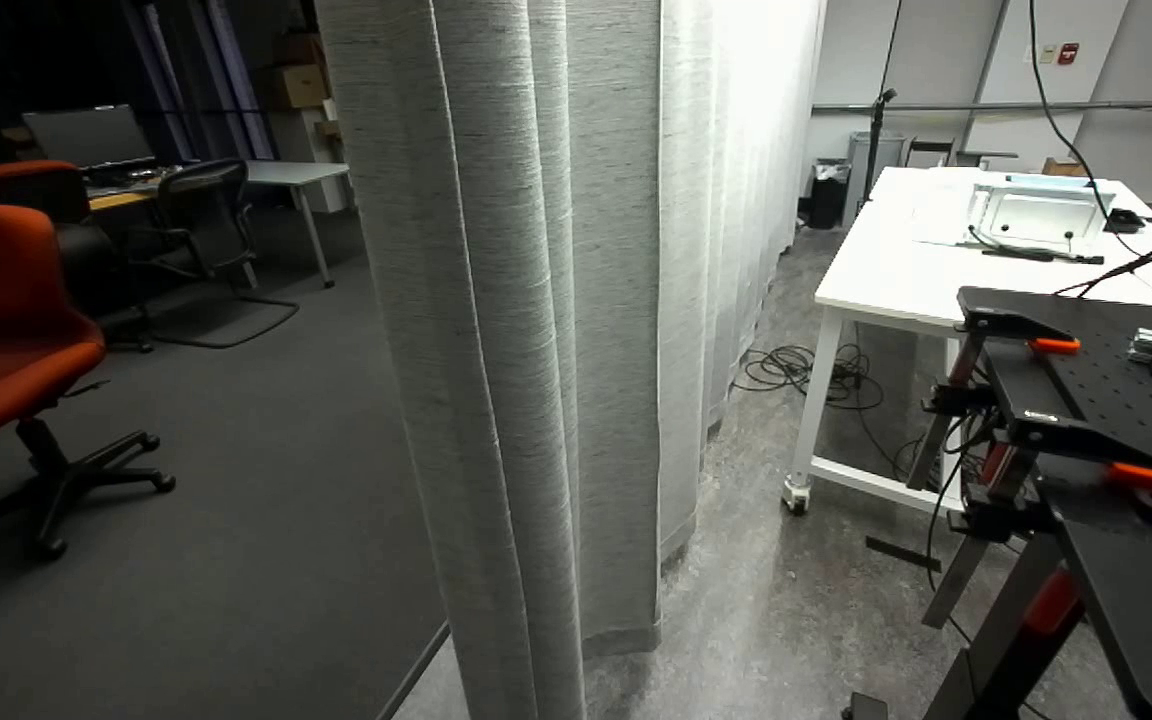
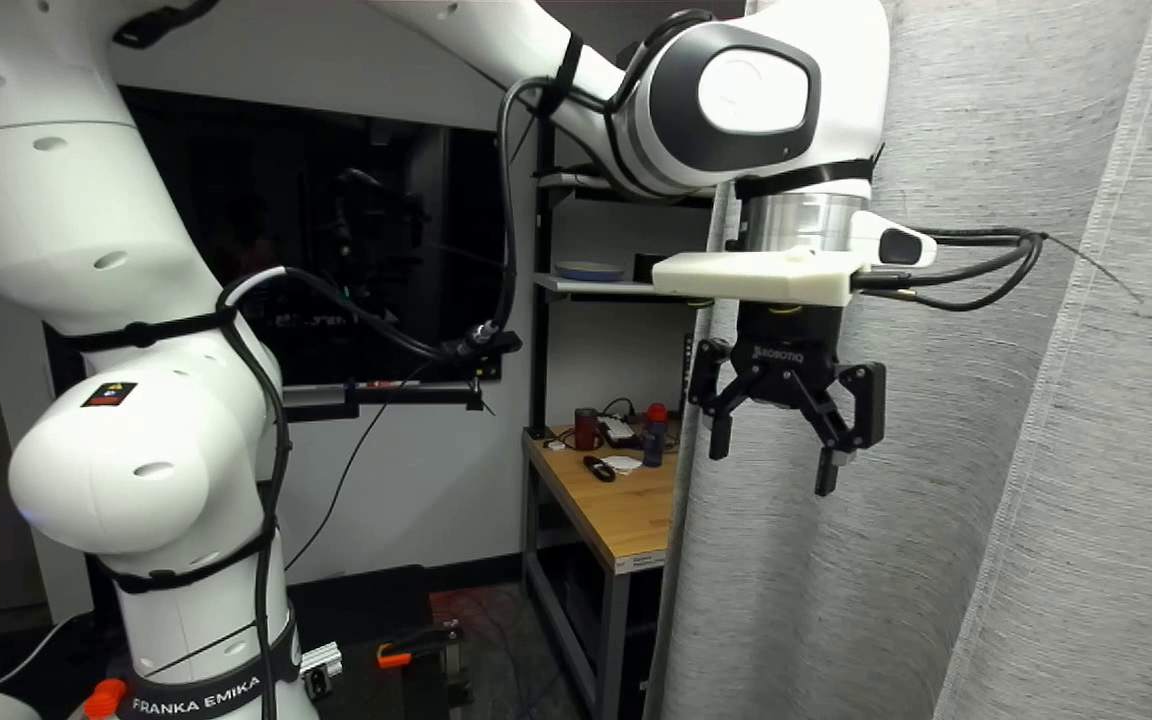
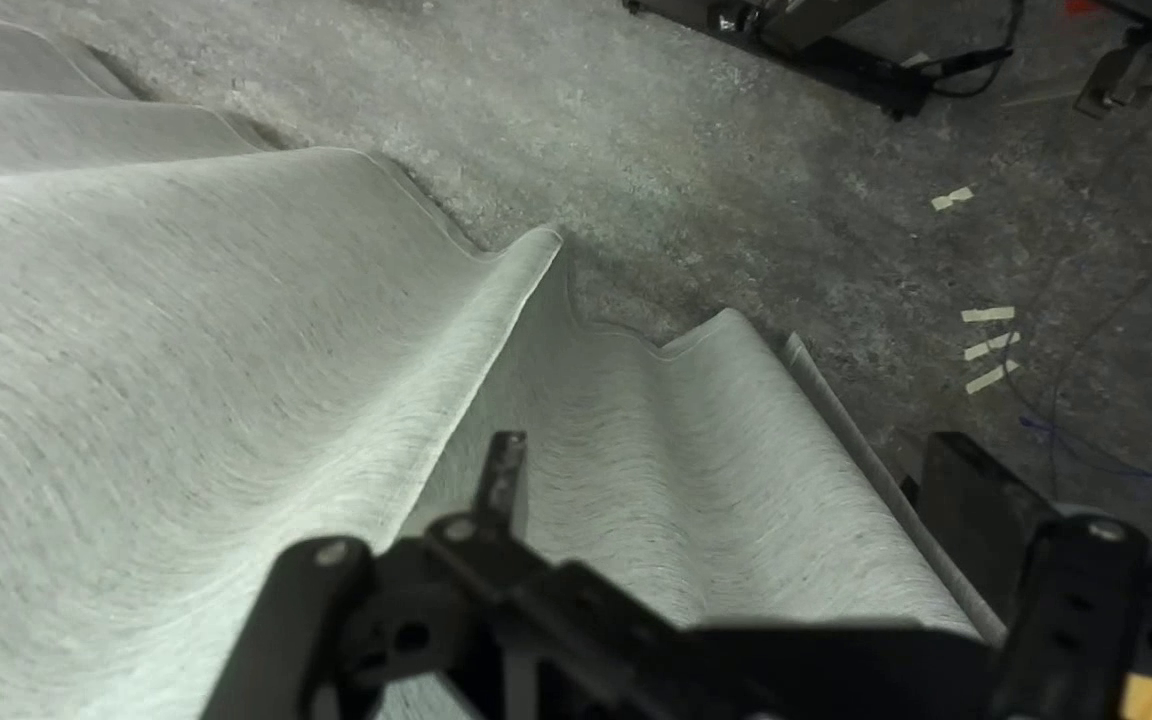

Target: Draw the curtains open

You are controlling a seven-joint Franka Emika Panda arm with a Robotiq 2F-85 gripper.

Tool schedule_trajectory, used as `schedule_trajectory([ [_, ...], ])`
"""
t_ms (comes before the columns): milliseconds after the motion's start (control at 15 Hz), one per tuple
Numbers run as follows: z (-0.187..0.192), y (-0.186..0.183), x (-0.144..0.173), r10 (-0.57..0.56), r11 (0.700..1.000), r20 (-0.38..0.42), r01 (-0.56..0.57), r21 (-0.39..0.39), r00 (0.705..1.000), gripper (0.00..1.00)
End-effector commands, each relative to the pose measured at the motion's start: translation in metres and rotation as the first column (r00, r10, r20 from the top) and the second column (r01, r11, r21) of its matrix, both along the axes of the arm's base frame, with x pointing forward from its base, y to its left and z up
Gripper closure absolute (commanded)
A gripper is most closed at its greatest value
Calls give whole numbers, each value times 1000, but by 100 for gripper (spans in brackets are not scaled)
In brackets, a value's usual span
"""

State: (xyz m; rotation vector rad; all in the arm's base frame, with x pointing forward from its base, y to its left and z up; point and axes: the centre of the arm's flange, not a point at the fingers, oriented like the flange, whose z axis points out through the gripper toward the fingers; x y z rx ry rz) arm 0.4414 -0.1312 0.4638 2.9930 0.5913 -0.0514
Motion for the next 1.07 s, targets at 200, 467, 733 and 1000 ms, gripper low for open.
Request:
schedule_trajectory([
  [200,-14,54,29,204,978,7,-204,-39,979,0],
  [467,-24,86,26,329,944,0,-328,-23,944,0],
  [733,-32,116,19,452,892,-7,-452,-1,892,0],
  [1000,-38,149,21,562,827,23,-562,-2,827,0],
])
